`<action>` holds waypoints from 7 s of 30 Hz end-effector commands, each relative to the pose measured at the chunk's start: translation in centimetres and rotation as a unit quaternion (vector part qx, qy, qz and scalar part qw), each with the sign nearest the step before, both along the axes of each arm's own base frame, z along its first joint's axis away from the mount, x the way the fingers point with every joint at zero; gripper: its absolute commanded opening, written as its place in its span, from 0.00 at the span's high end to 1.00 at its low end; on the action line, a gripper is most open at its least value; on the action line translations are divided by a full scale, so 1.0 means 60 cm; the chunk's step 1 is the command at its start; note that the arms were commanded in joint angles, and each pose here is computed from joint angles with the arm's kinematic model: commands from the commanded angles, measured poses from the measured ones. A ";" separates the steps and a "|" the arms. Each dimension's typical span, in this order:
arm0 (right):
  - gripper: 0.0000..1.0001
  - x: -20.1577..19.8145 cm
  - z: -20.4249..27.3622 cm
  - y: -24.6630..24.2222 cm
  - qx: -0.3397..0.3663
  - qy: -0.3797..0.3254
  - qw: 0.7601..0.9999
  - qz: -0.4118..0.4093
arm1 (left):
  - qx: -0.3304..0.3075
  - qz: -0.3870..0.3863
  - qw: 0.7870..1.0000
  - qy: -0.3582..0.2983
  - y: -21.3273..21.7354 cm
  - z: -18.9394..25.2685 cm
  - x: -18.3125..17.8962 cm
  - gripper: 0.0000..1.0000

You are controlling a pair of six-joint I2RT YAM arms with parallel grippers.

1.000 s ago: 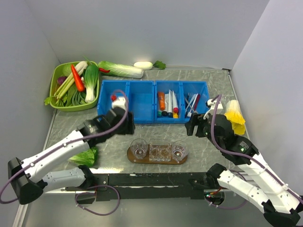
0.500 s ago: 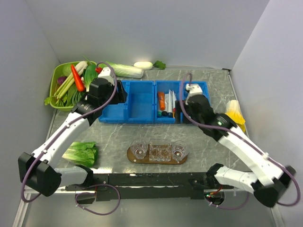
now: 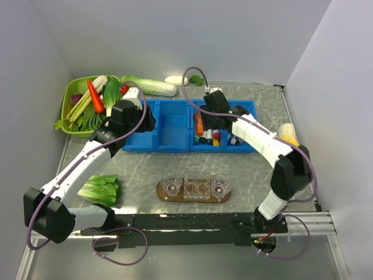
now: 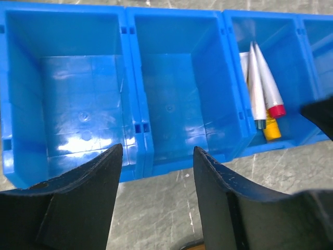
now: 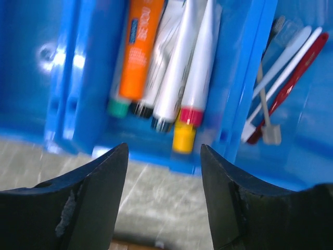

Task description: Prepare toiletry sets of a toothbrush and toothpaste on the tray

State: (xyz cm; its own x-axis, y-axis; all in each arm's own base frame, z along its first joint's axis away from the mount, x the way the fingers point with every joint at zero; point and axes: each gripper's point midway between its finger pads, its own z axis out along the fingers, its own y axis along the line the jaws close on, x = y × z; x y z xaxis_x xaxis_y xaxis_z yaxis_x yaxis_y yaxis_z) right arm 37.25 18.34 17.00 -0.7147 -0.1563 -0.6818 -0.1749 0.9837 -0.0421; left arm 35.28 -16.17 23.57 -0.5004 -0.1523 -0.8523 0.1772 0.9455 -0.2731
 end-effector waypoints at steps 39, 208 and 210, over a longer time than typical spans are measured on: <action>0.58 0.120 -0.171 -0.052 -0.188 0.060 0.978 -0.063 | -0.027 -0.023 0.999 -0.027 -0.018 0.036 0.000 0.39; 0.88 -0.307 0.298 0.115 0.267 -0.114 0.897 0.334 | -0.128 -0.570 0.807 -0.084 -0.303 0.096 -0.349 0.88; 0.95 -0.306 0.300 0.113 0.267 -0.119 0.897 0.333 | -0.127 -0.569 0.808 -0.083 -0.304 0.094 -0.348 0.87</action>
State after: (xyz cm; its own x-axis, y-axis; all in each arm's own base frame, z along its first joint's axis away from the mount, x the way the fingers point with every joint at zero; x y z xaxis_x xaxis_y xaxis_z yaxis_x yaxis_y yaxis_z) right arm 17.54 25.87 32.94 -0.4870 -0.1694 -0.8568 -0.7860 0.5128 0.3453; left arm 15.05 -34.19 28.00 -0.3613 0.1685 -0.9171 0.9313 0.1141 -0.3460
